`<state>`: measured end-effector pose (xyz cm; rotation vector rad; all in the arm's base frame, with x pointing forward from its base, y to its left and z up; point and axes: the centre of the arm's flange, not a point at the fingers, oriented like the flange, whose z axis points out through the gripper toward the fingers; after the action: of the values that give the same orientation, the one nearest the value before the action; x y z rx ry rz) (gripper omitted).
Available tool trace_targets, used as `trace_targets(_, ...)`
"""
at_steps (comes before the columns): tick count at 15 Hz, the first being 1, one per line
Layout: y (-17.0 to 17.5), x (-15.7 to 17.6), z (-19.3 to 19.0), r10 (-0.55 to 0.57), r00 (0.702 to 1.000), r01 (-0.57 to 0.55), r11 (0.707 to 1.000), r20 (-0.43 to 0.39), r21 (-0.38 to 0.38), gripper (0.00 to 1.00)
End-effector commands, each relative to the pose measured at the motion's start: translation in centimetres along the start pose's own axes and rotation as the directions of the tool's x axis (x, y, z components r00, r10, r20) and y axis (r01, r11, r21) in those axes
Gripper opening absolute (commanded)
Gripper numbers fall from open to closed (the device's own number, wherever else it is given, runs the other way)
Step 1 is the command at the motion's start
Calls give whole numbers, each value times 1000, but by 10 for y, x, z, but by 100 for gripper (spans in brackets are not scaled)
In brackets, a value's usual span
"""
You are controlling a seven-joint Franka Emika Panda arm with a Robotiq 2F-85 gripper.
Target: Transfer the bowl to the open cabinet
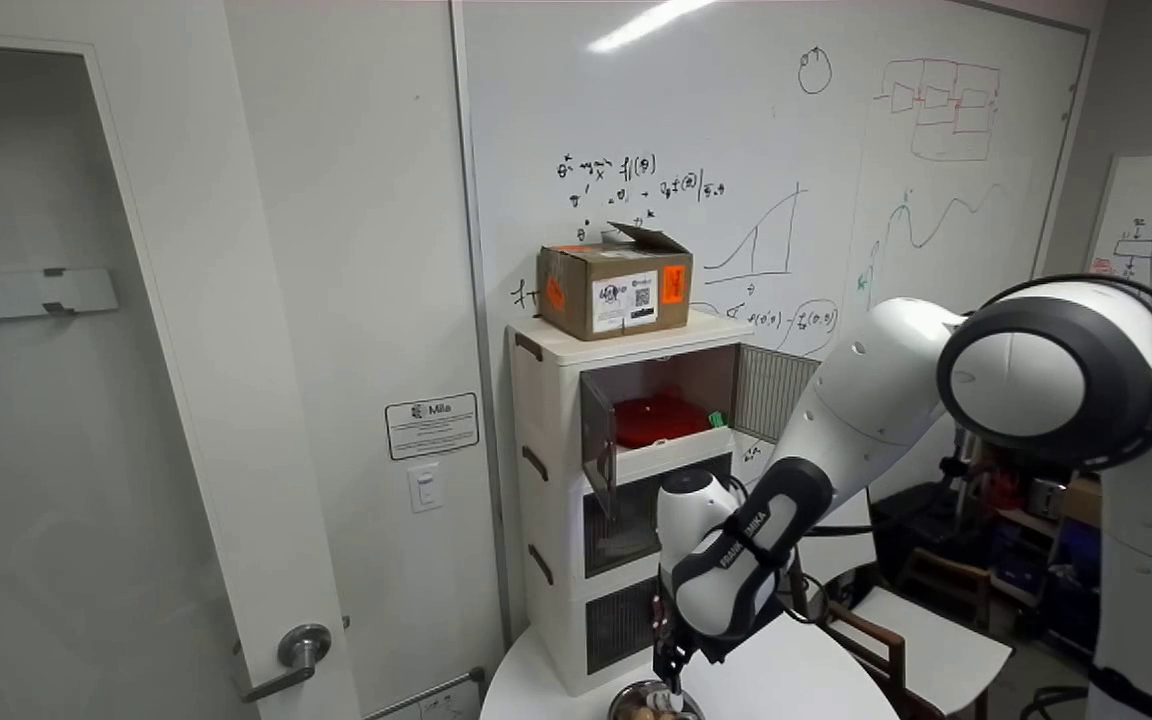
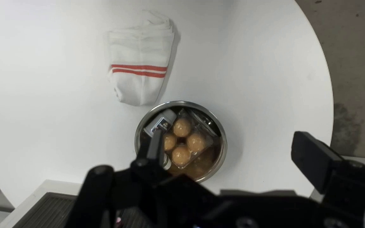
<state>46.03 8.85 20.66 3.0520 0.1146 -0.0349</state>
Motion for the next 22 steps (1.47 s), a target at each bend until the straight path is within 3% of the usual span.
trace_targets(1,-24,13,60,14,1000,-14,996,8,83,100)
trace_targets(4,-44,32,107,52,999,-48,984,-15,174,100)
trace_targets(6,-52,46,138,48,998,-38,983,-48,180,100)
trace_targets(13,-51,83,223,-124,986,122,992,-108,-25,100)
trace_targets(22,-90,93,285,-302,944,278,945,-130,-175,100)
